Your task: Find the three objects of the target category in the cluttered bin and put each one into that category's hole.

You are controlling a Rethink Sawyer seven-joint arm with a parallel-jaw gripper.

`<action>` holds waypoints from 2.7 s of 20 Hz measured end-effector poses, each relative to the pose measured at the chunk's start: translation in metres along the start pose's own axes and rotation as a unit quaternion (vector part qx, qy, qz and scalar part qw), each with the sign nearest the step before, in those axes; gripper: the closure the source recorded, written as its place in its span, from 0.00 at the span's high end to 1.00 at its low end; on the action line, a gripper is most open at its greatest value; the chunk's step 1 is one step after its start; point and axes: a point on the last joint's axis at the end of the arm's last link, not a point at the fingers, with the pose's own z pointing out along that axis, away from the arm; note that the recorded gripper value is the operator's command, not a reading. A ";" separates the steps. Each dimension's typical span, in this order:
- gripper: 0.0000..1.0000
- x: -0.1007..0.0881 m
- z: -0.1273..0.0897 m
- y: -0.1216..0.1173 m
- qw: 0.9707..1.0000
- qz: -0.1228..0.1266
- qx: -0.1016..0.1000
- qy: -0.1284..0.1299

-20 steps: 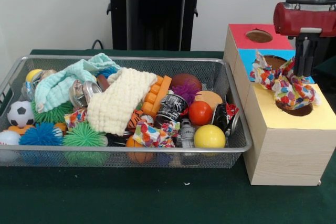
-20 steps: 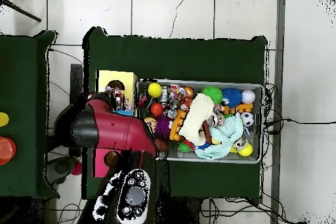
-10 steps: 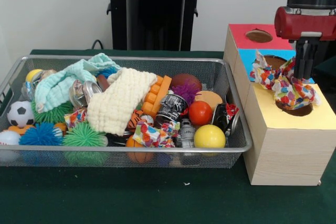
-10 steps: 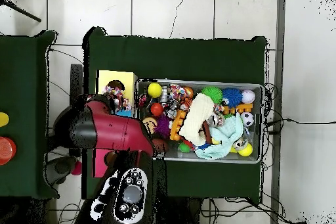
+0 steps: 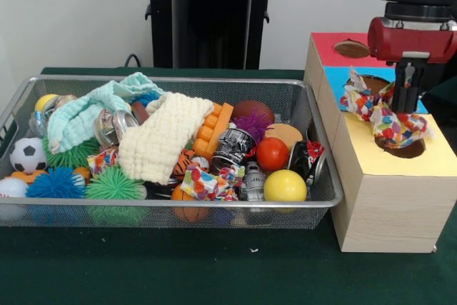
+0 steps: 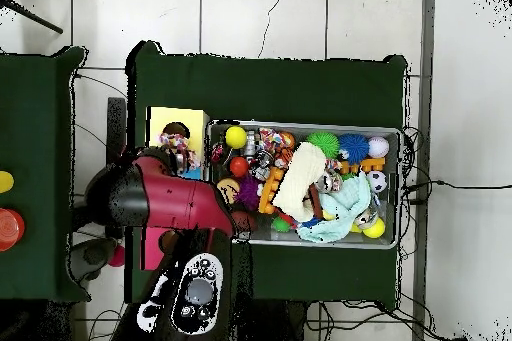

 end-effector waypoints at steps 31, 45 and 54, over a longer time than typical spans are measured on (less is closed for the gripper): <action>0.00 -0.008 0.041 -0.033 0.992 -0.012 0.044 -0.119; 0.00 -0.007 0.047 -0.038 0.992 0.000 0.039 -0.120; 0.00 -0.010 0.046 -0.041 0.994 0.034 0.024 -0.103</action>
